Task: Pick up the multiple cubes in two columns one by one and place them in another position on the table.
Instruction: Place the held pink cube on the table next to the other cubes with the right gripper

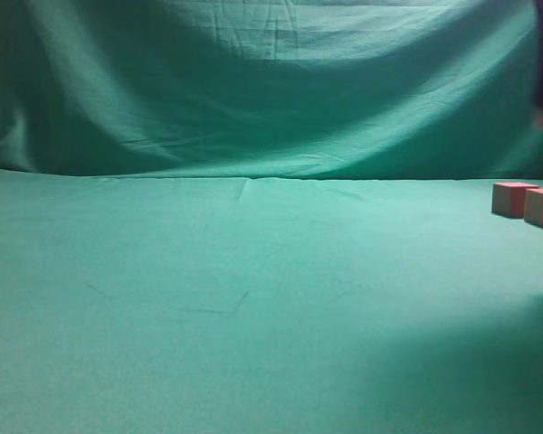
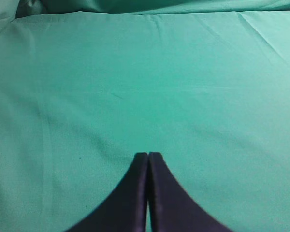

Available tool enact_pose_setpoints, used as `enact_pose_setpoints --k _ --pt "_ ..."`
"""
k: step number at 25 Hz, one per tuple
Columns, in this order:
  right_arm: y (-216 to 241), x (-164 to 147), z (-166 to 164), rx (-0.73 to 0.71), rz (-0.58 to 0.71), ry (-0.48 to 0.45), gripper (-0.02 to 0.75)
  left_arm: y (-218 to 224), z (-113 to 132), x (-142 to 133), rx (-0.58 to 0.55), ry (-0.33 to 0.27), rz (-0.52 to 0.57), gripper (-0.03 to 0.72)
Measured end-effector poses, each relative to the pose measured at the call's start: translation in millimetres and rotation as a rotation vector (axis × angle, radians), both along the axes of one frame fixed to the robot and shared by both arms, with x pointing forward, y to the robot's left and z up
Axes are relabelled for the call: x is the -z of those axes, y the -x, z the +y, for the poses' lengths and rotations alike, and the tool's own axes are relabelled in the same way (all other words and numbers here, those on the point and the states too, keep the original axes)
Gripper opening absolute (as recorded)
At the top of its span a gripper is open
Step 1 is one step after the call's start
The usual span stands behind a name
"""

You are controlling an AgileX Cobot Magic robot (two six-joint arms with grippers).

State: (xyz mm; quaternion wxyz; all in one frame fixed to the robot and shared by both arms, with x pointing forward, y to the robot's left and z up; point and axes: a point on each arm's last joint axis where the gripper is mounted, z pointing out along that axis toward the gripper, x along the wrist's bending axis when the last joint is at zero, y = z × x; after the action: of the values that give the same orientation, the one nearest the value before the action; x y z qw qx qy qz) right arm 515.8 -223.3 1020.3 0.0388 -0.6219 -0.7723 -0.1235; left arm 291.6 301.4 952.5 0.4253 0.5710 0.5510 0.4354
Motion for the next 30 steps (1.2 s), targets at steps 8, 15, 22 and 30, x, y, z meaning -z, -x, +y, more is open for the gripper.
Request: enact_pose_setpoints --k 8,15,22,30 --pt "-2.8 -26.9 39.0 -0.265 -0.127 -0.125 0.262 0.0 0.0 0.0 0.000 0.000 0.000 0.000" --pt "-1.0 -42.5 76.8 -0.512 -0.315 -0.018 0.262 0.0 0.0 0.0 0.000 0.000 0.000 0.000" --pt "-28.6 -54.9 89.3 -0.586 -0.362 0.109 0.262 0.0 0.0 0.0 0.000 0.000 0.000 0.000" --pt "-63.9 -13.6 105.7 -0.604 -0.251 0.145 0.262 0.0 0.0 0.0 0.000 0.000 0.000 0.000"
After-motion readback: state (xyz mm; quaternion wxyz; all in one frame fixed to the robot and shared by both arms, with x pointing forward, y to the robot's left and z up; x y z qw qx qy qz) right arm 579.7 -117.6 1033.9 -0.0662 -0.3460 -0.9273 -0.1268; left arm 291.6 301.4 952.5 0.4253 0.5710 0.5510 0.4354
